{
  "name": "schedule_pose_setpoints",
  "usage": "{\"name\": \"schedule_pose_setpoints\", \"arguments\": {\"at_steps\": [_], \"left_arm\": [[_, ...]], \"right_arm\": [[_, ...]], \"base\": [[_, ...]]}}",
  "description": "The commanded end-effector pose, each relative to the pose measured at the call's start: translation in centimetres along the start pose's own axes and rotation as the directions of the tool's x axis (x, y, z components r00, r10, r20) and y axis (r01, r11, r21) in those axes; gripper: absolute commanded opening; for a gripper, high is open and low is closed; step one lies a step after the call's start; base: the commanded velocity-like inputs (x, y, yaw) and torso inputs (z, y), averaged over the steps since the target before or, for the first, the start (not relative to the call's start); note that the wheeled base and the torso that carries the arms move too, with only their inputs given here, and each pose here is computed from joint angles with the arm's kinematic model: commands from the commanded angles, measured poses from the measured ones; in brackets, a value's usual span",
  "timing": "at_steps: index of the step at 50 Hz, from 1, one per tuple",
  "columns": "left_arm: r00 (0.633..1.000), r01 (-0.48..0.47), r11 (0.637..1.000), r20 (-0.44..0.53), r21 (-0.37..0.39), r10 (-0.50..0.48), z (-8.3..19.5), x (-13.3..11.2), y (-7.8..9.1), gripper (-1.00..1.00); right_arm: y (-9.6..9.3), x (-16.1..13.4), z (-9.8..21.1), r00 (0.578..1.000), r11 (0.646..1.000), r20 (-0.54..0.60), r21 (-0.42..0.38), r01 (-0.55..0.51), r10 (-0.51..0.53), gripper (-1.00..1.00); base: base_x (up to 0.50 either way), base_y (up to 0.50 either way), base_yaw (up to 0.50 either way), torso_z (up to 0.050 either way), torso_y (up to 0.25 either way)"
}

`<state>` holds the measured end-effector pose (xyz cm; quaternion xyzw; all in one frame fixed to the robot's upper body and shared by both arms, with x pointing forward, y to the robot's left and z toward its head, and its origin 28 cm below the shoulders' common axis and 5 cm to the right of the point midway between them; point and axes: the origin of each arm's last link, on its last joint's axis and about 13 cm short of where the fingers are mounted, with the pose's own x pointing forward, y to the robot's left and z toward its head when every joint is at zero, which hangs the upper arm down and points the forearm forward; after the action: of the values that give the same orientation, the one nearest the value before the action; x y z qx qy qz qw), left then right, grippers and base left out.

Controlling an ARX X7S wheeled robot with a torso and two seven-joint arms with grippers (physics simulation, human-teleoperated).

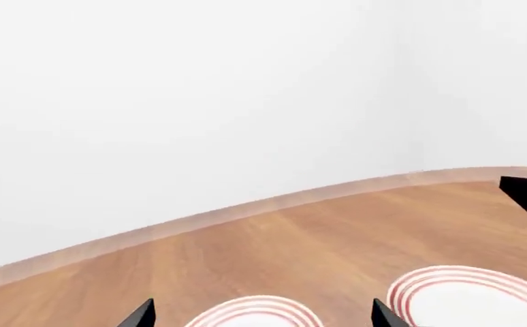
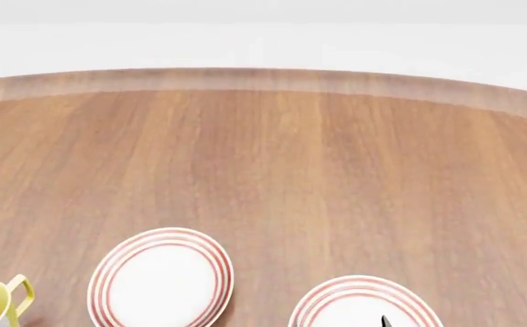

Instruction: Put the white mug on the left plate.

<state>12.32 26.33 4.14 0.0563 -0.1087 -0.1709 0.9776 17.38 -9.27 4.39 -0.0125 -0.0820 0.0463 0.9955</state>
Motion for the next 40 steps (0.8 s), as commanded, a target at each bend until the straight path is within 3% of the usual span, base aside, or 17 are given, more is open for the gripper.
{"name": "schedule_pose_setpoints", "arguments": {"at_steps": [1, 15, 40], "left_arm": [[0.996, 0.079, 0.997, 0.042, -0.007, -0.078, 0.7, -2.7, 0.8, 1.00], [0.983, 0.181, 0.983, -0.024, 0.021, -0.181, 0.7, -6.2, 0.7, 1.00], [0.990, 0.139, 0.990, -0.021, 0.041, -0.138, 1.6, -8.8, 1.4, 1.00]], "right_arm": [[-0.1, -0.1, 0.0, 1.000, 1.000, -0.002, 0.005, 0.001, -0.001, 1.00], [0.0, 0.0, -0.1, 1.000, 1.000, -0.004, 0.004, -0.005, 0.005, 1.00], [-0.1, 0.1, -0.2, 1.000, 1.000, -0.008, -0.002, 0.001, -0.001, 1.00]], "base": [[0.00, 0.00, 0.00, 0.000, 0.000], [0.00, 0.00, 0.00, 0.000, 0.000], [0.00, 0.00, 0.00, 0.000, 0.000]]}}
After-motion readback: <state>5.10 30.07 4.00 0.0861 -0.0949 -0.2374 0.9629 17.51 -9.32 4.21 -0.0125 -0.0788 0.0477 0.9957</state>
